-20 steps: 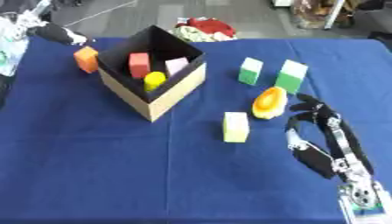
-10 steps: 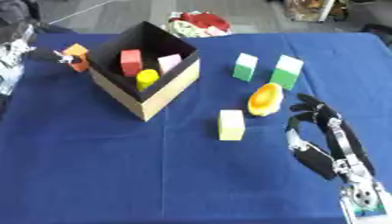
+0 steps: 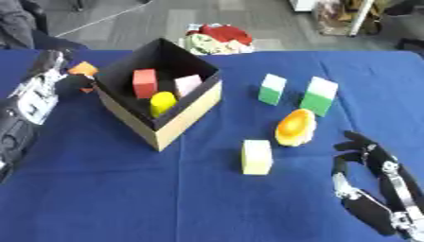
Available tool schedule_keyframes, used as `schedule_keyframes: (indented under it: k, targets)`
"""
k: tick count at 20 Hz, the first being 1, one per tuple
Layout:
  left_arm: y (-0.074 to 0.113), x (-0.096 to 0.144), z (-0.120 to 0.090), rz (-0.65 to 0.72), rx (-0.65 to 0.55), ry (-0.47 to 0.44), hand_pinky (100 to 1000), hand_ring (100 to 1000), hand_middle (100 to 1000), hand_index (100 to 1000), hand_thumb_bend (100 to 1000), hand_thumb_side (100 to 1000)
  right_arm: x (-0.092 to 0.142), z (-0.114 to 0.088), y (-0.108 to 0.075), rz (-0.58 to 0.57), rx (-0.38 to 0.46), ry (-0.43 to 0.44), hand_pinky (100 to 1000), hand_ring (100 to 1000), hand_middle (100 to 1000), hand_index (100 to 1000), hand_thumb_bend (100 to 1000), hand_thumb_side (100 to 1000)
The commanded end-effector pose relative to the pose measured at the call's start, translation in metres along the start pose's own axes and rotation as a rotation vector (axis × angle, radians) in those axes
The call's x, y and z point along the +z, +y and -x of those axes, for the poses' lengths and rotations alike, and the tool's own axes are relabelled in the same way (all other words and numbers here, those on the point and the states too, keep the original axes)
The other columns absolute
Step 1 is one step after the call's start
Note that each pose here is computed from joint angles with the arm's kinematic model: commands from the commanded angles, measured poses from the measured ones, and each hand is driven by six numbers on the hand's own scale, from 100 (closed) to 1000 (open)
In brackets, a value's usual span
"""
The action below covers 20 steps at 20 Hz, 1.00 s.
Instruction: Pick up objects on the table and place them in the box.
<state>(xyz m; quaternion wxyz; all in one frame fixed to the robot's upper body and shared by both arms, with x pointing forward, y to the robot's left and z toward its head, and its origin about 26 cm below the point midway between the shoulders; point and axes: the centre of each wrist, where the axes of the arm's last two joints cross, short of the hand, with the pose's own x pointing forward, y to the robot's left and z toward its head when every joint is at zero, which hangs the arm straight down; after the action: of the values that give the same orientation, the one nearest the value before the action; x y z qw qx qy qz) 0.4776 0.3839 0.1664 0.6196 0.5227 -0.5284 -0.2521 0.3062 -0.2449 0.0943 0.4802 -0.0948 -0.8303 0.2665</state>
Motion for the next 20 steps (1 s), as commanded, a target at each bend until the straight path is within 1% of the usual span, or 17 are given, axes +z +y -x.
schedule_keyframes:
  k: [1, 2, 3, 4, 5, 6, 8, 9, 10, 12, 14, 16, 17, 19, 20]
  targets:
    - [0.020, -0.005, 0.007, -0.054, 0.018, 0.012, 765, 692, 716, 850, 682, 377, -0.004, -0.007, -0.008, -0.003, 0.018, -0.034, 819, 668, 705, 902, 100, 215]
    - [0.018, -0.004, 0.008, -0.046, 0.020, 0.012, 750, 665, 685, 828, 585, 278, -0.004, -0.007, -0.008, -0.002, 0.017, -0.035, 819, 668, 705, 902, 100, 215]
    - [0.016, -0.004, 0.008, -0.036, 0.019, 0.011, 744, 653, 670, 817, 552, 239, -0.005, -0.007, -0.008, -0.001, 0.017, -0.035, 819, 668, 705, 902, 100, 215]
    - [0.015, -0.004, 0.008, -0.030, 0.017, 0.010, 732, 627, 641, 796, 503, 181, -0.005, -0.007, -0.008, -0.001, 0.017, -0.035, 819, 668, 704, 902, 100, 215]
    - [0.015, -0.004, 0.008, -0.025, 0.016, 0.008, 728, 618, 629, 789, 482, 160, -0.005, -0.007, -0.008, -0.001, 0.017, -0.035, 819, 668, 704, 902, 100, 216]
    - [0.015, -0.004, 0.008, -0.025, 0.017, 0.004, 710, 586, 592, 760, 432, 102, -0.005, -0.007, -0.008, -0.001, 0.016, -0.035, 818, 667, 703, 902, 100, 217]
    - [0.019, -0.004, 0.007, -0.046, 0.026, -0.003, 673, 526, 523, 705, 372, 100, -0.005, -0.007, -0.008, -0.001, 0.015, -0.033, 818, 667, 703, 902, 100, 217]
    - [0.022, -0.004, 0.005, -0.063, 0.035, -0.011, 664, 511, 506, 689, 359, 100, -0.004, -0.007, -0.008, 0.000, 0.016, -0.032, 818, 667, 703, 902, 100, 216]
    - [0.027, -0.005, 0.002, -0.084, 0.045, -0.026, 649, 487, 478, 663, 343, 100, -0.004, -0.006, -0.008, 0.002, 0.016, -0.030, 818, 667, 703, 902, 100, 216]
    - [0.041, -0.005, -0.008, -0.133, 0.063, -0.081, 641, 473, 461, 646, 339, 100, -0.002, -0.005, -0.008, 0.003, 0.019, -0.022, 818, 667, 703, 902, 100, 216]
    - [0.064, -0.002, -0.026, -0.196, 0.070, -0.182, 643, 472, 458, 643, 336, 100, 0.000, -0.003, -0.008, 0.003, 0.022, -0.012, 818, 667, 703, 902, 100, 216]
    - [0.087, 0.005, -0.047, -0.237, 0.074, -0.316, 648, 477, 461, 645, 339, 100, 0.002, -0.001, -0.008, 0.002, 0.025, -0.002, 818, 667, 703, 902, 100, 219]
    - [0.098, 0.012, -0.061, -0.249, 0.070, -0.403, 651, 480, 464, 648, 340, 100, 0.004, 0.000, -0.008, 0.001, 0.026, 0.003, 818, 667, 703, 902, 100, 220]
    - [0.113, 0.026, -0.086, -0.242, 0.056, -0.553, 658, 488, 471, 655, 347, 100, 0.005, 0.001, -0.008, 0.000, 0.027, 0.009, 818, 667, 703, 902, 100, 219]
    - [0.116, 0.032, -0.096, -0.225, 0.044, -0.613, 664, 495, 477, 661, 356, 100, 0.005, 0.001, -0.008, -0.001, 0.026, 0.011, 819, 667, 704, 902, 100, 221]
